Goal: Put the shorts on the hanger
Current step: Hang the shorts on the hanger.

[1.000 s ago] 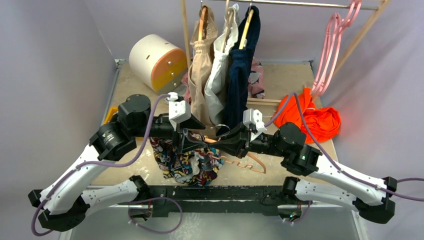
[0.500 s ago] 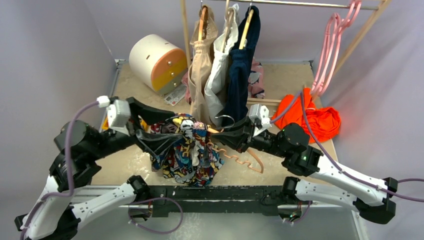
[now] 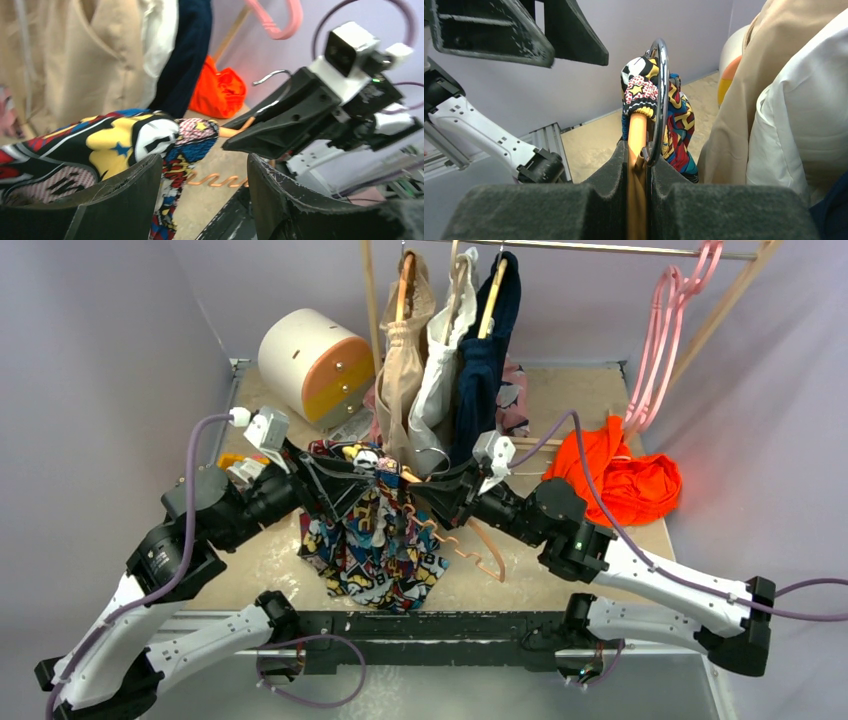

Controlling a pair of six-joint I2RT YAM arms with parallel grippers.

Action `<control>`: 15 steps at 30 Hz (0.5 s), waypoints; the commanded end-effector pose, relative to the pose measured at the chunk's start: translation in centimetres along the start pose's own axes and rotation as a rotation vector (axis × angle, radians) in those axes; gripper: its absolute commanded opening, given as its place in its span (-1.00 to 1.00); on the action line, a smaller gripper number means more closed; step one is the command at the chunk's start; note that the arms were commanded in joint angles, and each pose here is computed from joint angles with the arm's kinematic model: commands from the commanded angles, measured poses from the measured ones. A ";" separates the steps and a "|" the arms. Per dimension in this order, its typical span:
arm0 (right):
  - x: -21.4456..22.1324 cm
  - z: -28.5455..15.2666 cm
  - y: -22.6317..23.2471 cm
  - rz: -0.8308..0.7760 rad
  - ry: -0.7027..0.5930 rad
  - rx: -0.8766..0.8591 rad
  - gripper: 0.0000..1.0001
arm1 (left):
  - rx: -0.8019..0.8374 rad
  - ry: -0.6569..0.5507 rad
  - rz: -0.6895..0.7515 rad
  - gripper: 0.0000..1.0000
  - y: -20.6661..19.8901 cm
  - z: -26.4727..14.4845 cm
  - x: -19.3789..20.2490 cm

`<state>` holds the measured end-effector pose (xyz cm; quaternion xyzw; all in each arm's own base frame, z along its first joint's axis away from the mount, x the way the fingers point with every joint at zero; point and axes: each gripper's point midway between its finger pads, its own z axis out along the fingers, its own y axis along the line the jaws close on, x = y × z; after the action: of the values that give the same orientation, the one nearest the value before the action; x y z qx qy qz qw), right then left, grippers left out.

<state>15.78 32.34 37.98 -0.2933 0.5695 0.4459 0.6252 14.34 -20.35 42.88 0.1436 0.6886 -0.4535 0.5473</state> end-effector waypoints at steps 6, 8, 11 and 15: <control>-9.0 0.8 0.1 0.041 -0.274 0.033 -1.00 | -0.258 -0.010 0.076 0.21 5.3 -0.3 0.5; -9.1 1.1 0.0 0.045 -0.274 0.038 -1.00 | -0.255 0.008 0.084 0.21 5.4 0.0 1.1; -9.0 1.6 -0.1 0.050 -0.272 0.049 -1.00 | -0.235 0.031 0.093 0.20 5.3 0.4 1.8; -8.9 2.4 -0.1 0.060 -0.269 0.050 -1.00 | -0.208 0.043 0.107 0.29 5.2 0.4 2.6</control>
<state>17.56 33.61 39.63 -0.2577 0.5725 0.4436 0.6396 17.41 -18.24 38.23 0.1113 0.7452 -0.3448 0.5598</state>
